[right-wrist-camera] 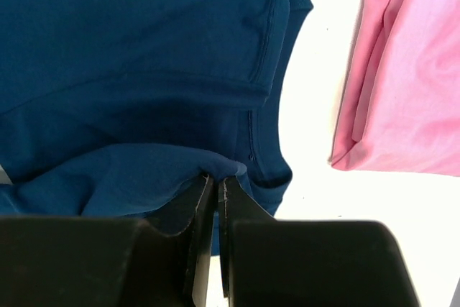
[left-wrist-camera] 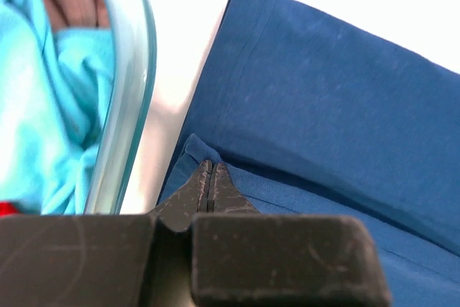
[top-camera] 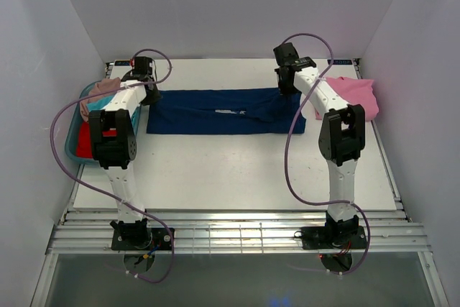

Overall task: Fold and stack the t-shirts
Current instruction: Fold the tshirt

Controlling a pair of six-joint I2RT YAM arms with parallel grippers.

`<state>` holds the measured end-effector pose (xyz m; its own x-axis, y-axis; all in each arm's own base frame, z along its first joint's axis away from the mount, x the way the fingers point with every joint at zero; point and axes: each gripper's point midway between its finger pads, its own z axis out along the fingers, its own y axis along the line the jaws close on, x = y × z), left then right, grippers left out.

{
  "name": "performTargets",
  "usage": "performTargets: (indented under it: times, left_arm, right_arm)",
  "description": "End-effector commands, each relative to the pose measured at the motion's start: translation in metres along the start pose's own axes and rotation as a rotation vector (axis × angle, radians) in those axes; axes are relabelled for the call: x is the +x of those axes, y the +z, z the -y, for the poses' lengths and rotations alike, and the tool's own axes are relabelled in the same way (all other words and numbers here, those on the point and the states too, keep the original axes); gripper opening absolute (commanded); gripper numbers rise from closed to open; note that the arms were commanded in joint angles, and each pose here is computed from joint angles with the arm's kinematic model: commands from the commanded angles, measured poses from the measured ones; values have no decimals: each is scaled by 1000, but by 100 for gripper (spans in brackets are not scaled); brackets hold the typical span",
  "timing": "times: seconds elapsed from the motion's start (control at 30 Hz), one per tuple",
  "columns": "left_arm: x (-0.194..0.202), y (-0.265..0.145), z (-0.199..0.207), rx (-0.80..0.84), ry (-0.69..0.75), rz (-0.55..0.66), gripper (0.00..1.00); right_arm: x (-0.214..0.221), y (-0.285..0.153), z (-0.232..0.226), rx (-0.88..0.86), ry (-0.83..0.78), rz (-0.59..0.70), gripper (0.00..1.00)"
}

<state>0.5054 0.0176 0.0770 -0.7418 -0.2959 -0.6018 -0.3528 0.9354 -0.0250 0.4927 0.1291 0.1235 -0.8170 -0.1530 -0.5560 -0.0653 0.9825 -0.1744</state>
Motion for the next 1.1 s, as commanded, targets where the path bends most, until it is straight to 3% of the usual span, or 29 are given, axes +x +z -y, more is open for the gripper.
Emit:
performTargets:
  times: [0.0, 0.33, 0.37, 0.4, 0.47, 0.5, 0.67, 0.77, 0.93, 1.07]
  left_arm:
    - [-22, 1, -9, -5, -16, 40, 0]
    - [-15, 25, -16, -30, -16, 3, 2]
    - [-13, 29, -18, -41, -15, -1, 8]
    - [-16, 30, -18, -46, -16, 6, 25]
    - [-25, 30, -25, -91, -20, 33, 39]
    - [-39, 25, -25, -97, -29, 68, 44]
    - [-99, -19, -30, -139, -107, 240, 46]
    - [-117, -54, -20, -95, -155, 323, 46]
    - [-71, -91, 69, 100, -29, 350, 45]
    - [6, -93, 157, 273, 128, 233, 42]
  right_arm:
    - [-10, 1, 5, 6, -14, 11, 8]
    - [-14, 25, 3, 5, -19, 15, 9]
    - [-15, 28, 2, 0, -21, 22, 19]
    - [-19, 31, 2, -6, -22, 38, 27]
    - [-40, 33, 3, -4, -20, 106, 43]
    - [-47, 36, 8, 12, -19, 124, 46]
    - [-102, -5, 29, 60, 8, 286, 48]
    - [-96, -29, 15, -58, 15, 310, 48]
    - [-24, -24, -26, -280, 2, 151, 47]
    - [14, -19, -55, -376, -29, 81, 46]
